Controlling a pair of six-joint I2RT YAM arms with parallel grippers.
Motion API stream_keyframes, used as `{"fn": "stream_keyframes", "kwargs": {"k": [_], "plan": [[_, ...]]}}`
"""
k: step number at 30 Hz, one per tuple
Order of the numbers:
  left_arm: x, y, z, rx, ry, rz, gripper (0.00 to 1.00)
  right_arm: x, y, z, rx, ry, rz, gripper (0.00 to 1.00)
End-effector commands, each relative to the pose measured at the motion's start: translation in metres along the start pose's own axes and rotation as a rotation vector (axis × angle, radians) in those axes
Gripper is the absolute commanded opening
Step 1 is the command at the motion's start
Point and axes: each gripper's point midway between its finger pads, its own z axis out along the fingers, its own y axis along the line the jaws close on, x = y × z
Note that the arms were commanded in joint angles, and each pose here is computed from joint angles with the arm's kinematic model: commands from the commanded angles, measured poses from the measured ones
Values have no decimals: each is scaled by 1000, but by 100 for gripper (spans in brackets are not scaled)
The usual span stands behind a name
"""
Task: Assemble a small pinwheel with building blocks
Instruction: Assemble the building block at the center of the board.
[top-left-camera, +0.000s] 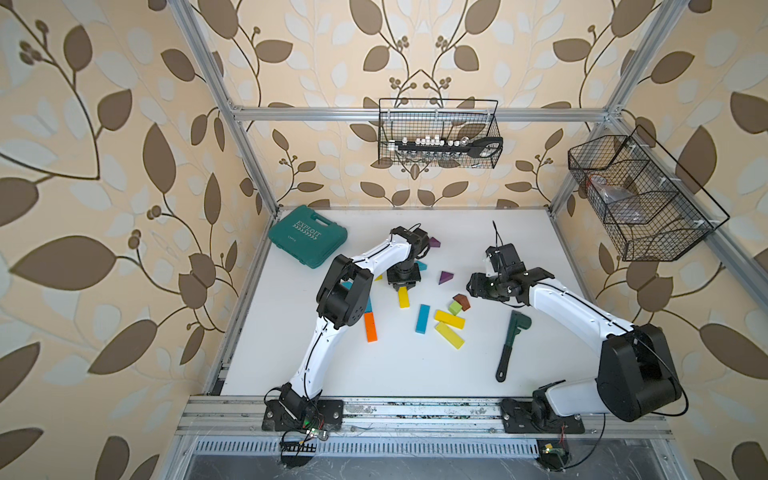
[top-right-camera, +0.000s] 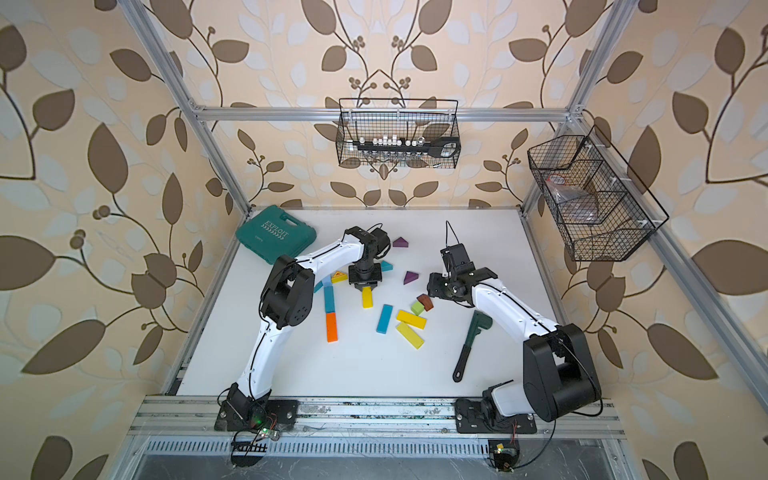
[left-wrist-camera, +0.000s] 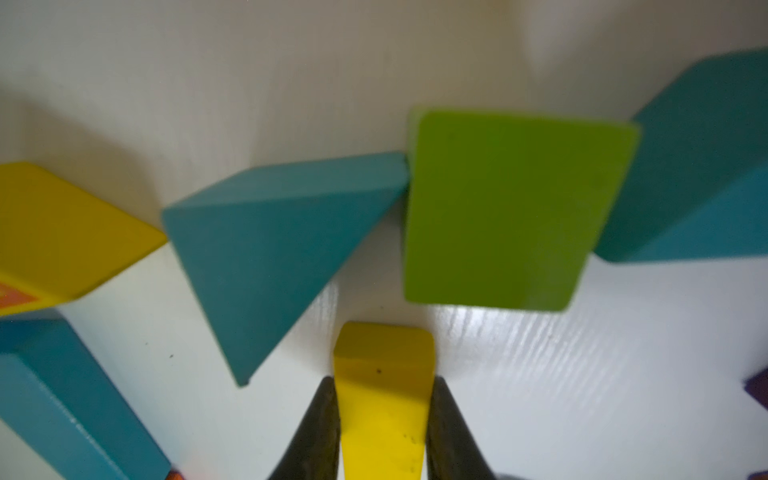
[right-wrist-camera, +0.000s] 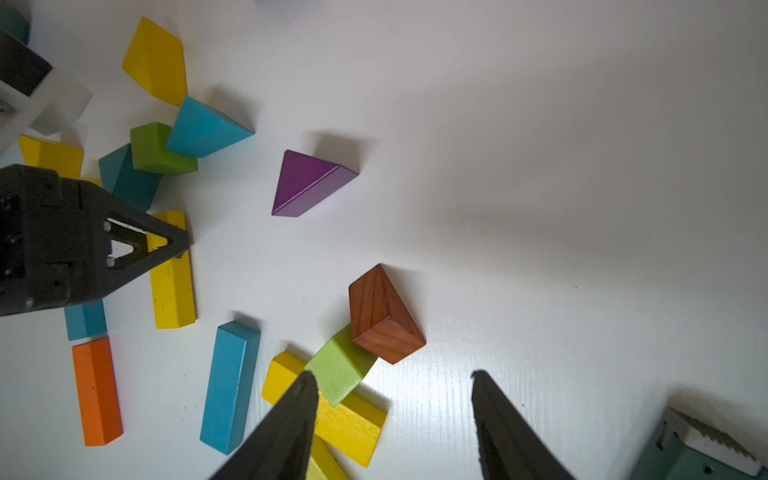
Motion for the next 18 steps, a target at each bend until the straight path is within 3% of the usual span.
{"fn": "stream_keyframes", "kwargs": {"k": [1, 9, 18], "plan": [[3, -4, 0, 2, 23, 29, 22, 3, -2, 3, -3, 12, -10, 60], [-8, -12, -3, 16, 0, 56, 30, 6, -4, 8, -6, 22, -2, 60], [-12, -16, 0, 22, -1, 58, 29, 5, -4, 7, -8, 21, 0, 60]]}}
